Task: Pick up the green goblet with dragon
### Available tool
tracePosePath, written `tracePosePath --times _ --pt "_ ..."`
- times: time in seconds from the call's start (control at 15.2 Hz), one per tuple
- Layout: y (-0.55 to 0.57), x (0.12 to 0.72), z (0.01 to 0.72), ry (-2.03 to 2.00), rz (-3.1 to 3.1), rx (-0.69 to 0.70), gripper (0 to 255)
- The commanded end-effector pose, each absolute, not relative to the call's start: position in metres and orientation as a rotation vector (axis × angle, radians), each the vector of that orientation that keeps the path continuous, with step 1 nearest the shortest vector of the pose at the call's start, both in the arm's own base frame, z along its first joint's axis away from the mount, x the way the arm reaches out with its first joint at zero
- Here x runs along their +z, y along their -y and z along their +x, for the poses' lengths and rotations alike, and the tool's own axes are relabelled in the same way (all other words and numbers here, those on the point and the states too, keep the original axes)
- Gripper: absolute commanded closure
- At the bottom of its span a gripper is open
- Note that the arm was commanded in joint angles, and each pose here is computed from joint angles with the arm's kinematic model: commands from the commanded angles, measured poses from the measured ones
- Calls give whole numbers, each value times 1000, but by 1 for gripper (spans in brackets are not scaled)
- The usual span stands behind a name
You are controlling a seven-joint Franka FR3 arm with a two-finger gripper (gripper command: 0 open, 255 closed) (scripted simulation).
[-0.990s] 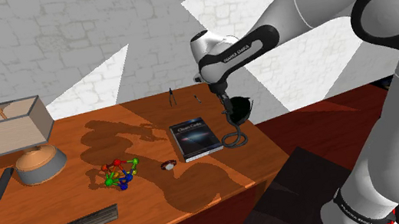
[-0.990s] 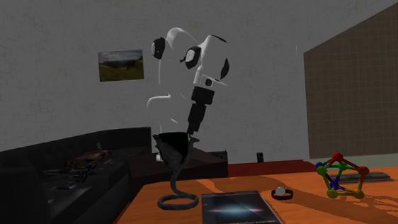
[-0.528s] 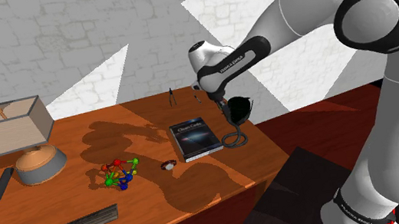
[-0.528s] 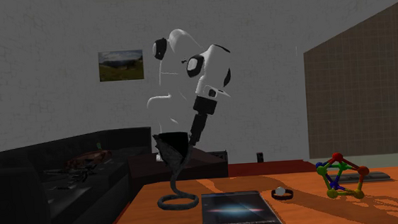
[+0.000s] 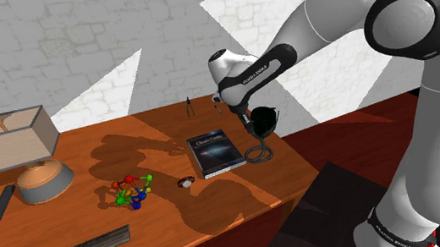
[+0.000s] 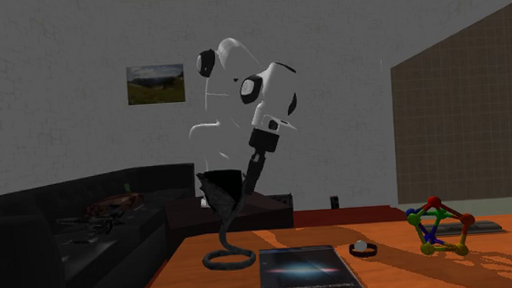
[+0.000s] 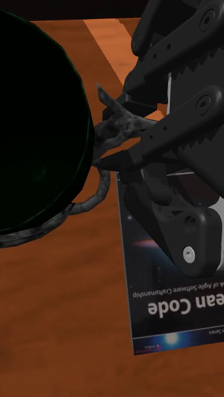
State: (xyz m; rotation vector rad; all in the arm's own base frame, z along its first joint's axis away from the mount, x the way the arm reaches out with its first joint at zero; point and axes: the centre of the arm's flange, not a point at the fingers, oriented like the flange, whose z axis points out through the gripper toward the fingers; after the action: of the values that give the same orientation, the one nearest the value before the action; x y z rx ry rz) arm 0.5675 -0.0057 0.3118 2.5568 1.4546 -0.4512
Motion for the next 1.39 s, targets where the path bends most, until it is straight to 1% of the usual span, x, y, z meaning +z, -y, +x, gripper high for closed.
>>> tracePosePath --times 0.0,0.26,1.32 --pt "6 312 567 -1454 2557 -452 255" --pt "6 311 568 -1454 2557 -452 255" --pt "6 391 568 -1454 2557 -452 255"
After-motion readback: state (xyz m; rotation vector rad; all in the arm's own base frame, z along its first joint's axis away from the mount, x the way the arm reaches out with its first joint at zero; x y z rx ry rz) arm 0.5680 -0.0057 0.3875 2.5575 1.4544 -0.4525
